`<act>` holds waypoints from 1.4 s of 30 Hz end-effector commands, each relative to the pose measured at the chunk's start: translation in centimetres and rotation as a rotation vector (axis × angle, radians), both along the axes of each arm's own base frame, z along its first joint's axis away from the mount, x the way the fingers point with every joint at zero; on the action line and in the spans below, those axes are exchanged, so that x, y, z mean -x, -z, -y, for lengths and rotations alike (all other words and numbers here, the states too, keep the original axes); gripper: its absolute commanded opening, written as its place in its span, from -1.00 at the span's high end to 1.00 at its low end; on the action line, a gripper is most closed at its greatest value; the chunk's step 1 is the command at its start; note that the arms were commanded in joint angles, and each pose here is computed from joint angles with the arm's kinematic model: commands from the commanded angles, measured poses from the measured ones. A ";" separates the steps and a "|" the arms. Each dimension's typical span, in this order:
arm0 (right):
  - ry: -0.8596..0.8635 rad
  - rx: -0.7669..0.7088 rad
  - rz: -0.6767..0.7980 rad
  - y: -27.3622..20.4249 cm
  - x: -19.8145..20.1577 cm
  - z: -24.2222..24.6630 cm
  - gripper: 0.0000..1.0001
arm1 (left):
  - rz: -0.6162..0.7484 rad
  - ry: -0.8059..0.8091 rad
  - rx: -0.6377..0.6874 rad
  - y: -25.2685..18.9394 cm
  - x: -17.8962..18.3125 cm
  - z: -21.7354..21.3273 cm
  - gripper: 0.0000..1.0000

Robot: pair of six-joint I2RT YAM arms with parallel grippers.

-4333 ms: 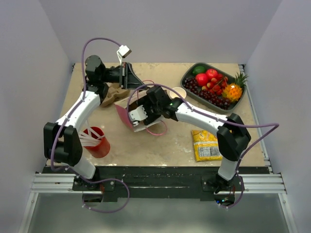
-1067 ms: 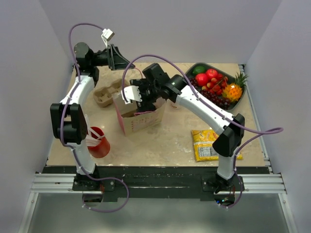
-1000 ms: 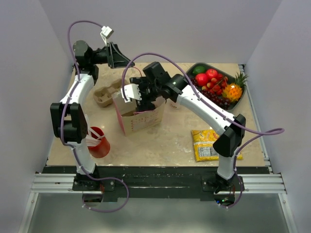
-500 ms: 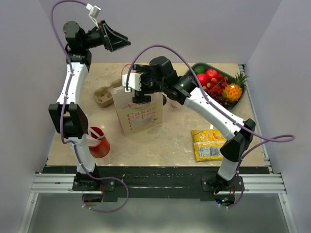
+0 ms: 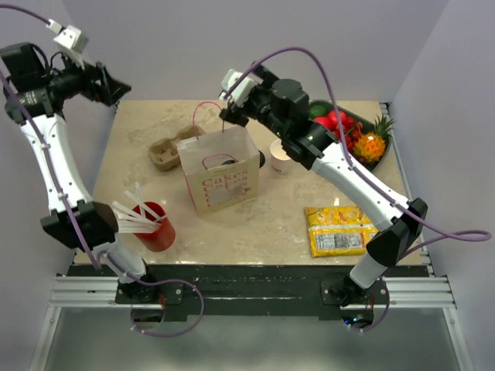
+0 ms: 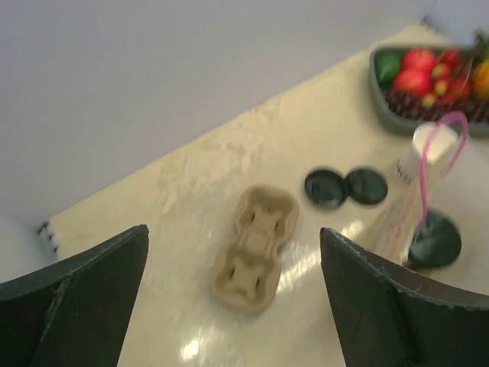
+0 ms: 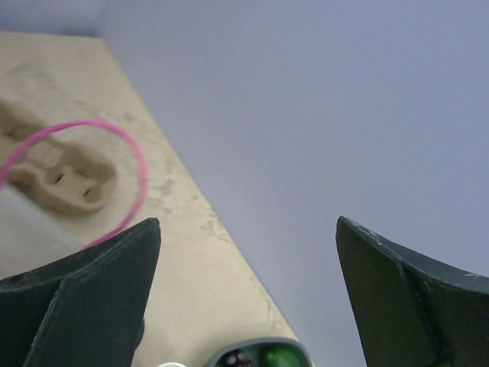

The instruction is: Pack the takeout coffee

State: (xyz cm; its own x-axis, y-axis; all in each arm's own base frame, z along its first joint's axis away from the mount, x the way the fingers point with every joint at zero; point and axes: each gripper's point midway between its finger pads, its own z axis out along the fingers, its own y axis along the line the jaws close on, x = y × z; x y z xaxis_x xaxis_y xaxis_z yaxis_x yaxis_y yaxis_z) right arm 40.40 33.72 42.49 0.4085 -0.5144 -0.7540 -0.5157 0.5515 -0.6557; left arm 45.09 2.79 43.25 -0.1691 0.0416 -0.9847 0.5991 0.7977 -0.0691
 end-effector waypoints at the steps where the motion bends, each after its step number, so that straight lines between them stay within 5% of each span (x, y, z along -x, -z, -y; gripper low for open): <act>1: 0.193 -0.325 0.098 -8.6 -0.8 5.8 -0.98 | -0.081 0.078 -0.407 4.6 11.1 1.3 -0.93; 7: 0.203 -0.345 0.004 -7.5 -0.4 7.9 -0.98 | -0.111 0.101 -0.682 11.0 19.9 2.5 -0.93; 13: 0.171 -0.342 -0.088 -5.2 0.4 8.0 -0.98 | -0.255 0.127 -0.565 15.0 21.7 4.2 -0.64; 21: 0.151 -0.304 -0.140 -2.9 1.5 8.1 -0.98 | -0.249 0.527 -0.479 19.8 27.7 13.0 -0.50; 23: 0.150 -0.298 -0.136 -3.0 1.9 8.4 -0.98 | -0.331 0.503 -0.500 21.7 27.9 12.2 -0.30; 30: 0.153 -0.288 -0.153 -1.9 2.4 8.8 -0.98 | -0.354 0.477 -0.588 23.7 28.6 10.7 -0.30; 33: 0.148 -0.292 -0.154 -1.9 2.5 8.7 -0.98 | -0.388 0.471 -0.600 24.5 28.6 10.3 -0.06; 37: 0.144 -0.286 -0.153 -1.9 2.2 8.4 -0.98 | -0.410 0.438 -0.602 24.2 27.9 10.0 0.69; 39: 0.141 -0.285 -0.153 -1.9 2.0 8.2 -0.97 | -0.388 0.424 -0.604 23.7 27.4 10.0 0.91; 42: 0.134 -0.290 -0.154 -2.0 1.9 7.9 -0.97 | -0.334 0.409 -0.585 21.6 26.5 10.4 1.00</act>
